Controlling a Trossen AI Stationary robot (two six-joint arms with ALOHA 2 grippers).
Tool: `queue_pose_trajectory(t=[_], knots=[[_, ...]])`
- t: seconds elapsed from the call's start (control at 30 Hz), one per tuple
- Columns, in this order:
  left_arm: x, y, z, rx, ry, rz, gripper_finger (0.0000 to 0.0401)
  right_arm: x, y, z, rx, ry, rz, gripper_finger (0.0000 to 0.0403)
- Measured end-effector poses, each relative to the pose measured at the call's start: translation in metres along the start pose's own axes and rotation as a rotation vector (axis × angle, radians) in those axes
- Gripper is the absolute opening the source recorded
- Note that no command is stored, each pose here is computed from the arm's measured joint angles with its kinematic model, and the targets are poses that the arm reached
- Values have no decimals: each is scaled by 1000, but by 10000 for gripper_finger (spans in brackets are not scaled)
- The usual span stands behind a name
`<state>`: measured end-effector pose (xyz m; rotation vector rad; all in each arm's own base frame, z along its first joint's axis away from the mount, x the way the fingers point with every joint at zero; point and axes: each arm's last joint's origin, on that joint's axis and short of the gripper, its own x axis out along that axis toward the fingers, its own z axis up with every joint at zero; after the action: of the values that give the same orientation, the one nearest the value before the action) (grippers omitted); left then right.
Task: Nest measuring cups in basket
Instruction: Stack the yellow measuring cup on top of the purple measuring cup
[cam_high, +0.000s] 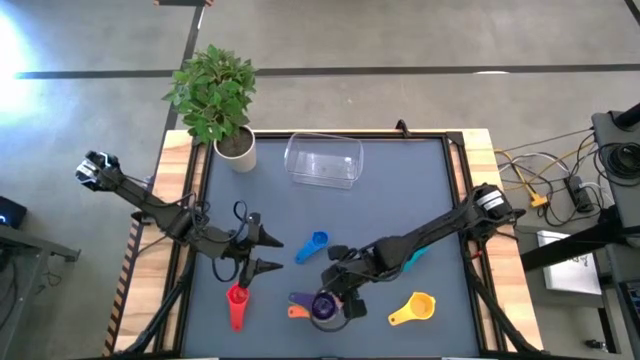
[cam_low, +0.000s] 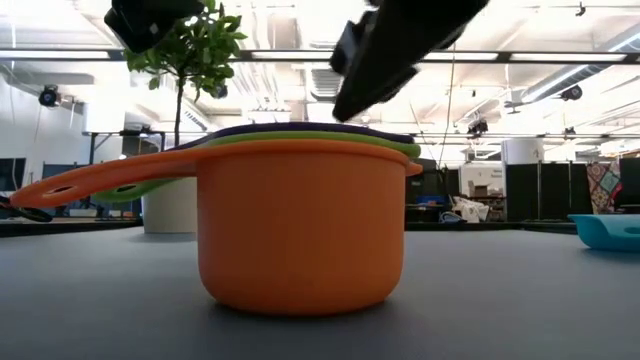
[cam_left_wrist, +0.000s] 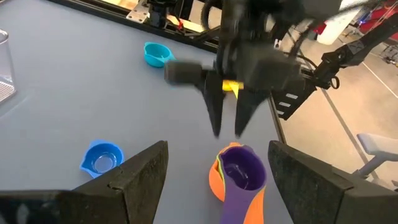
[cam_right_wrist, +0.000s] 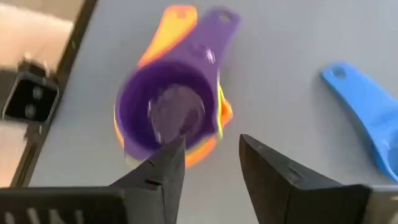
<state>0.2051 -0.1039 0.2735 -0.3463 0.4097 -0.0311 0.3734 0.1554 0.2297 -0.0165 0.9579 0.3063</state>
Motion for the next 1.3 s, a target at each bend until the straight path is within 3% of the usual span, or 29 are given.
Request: queue_pose_trajectory(t=[0.33, 0.63, 0.83, 1.07, 1.3], knots=[[2, 1, -7, 16, 20, 17, 260, -56, 57, -29, -3, 115, -33, 138], [16, -1, -13, 24, 24, 37, 260, -72, 89, -84, 218, 343, -128, 130], [19, -3, -13, 20, 13, 24, 260, -69, 91, -116, 345, 481, -166, 151], [20, -4, -12, 17, 1, 15, 260, -62, 77, -147, 457, 539, -262, 178], [20, -4, -12, 17, 4, 11, 260, -61, 69, -168, 532, 523, -184, 191]])
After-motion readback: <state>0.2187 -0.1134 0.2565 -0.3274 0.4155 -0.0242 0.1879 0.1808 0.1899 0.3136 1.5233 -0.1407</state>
